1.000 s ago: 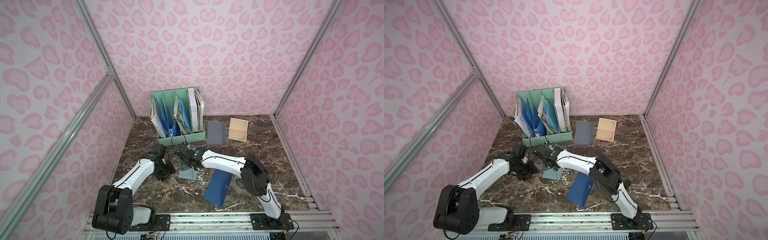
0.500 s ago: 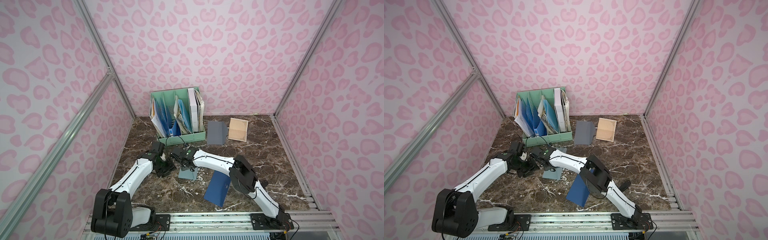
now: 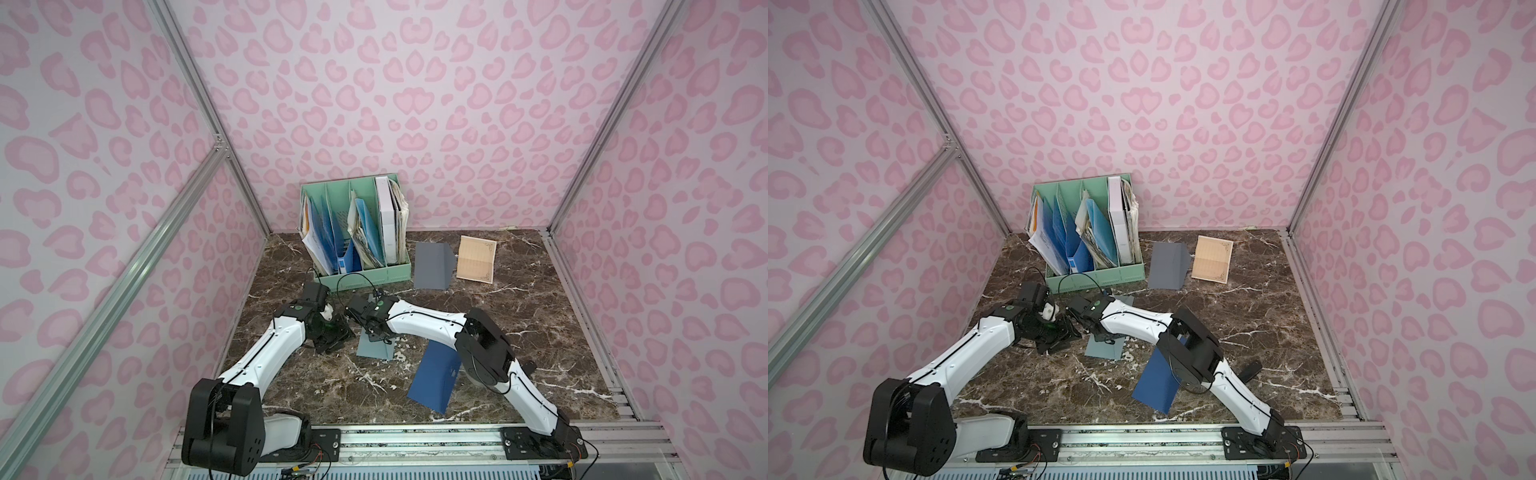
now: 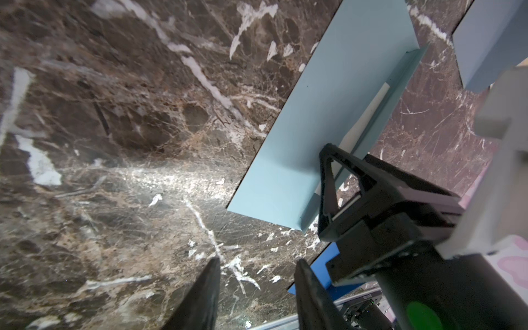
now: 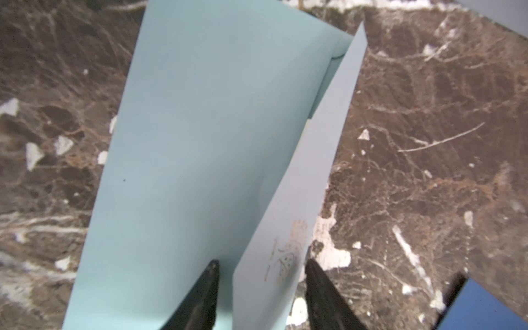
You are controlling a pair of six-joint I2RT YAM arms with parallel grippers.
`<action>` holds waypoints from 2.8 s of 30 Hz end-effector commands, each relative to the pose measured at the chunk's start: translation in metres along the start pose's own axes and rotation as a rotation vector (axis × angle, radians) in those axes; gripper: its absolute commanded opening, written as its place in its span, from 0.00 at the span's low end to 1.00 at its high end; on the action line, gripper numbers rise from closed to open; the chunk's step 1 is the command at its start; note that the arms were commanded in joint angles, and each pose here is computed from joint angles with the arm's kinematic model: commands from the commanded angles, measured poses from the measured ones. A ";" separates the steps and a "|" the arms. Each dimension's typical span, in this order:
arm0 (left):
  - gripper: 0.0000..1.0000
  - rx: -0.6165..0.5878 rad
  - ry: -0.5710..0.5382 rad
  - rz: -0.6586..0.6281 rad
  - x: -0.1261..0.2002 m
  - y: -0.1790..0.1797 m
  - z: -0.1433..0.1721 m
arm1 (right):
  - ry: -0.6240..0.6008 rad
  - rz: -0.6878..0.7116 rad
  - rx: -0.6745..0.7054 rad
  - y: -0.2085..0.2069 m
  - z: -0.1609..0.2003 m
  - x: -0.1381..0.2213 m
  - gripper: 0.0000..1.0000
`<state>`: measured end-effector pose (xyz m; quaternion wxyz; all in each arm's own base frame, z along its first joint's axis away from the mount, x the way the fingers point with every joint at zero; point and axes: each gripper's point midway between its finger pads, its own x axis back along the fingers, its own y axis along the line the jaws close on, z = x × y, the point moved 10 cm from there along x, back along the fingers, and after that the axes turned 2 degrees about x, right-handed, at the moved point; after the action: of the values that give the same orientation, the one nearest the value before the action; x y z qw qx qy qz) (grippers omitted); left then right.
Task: Take the letter paper out of the envelope
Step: Pick up the envelope from the center of the board, then take out the letter paper from the envelope.
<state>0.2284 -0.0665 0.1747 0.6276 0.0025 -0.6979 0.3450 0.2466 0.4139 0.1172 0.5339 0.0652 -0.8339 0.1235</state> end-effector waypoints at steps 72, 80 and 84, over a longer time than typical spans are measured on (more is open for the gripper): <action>0.49 -0.285 0.025 0.481 0.089 -0.260 0.000 | -0.463 -0.883 -0.121 -0.259 -0.067 0.190 0.00; 0.60 -0.295 0.028 0.467 0.083 -0.263 0.003 | -0.478 -0.990 -0.101 -0.249 -0.066 0.197 0.00; 0.59 -0.302 0.022 0.429 0.082 -0.258 0.003 | -0.483 -1.033 -0.100 -0.247 -0.066 0.199 0.00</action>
<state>0.3220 -0.2313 0.3719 0.5392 -0.2503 -0.7112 0.3752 0.2809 0.1961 0.3482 0.3439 0.4376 -0.8063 -0.2003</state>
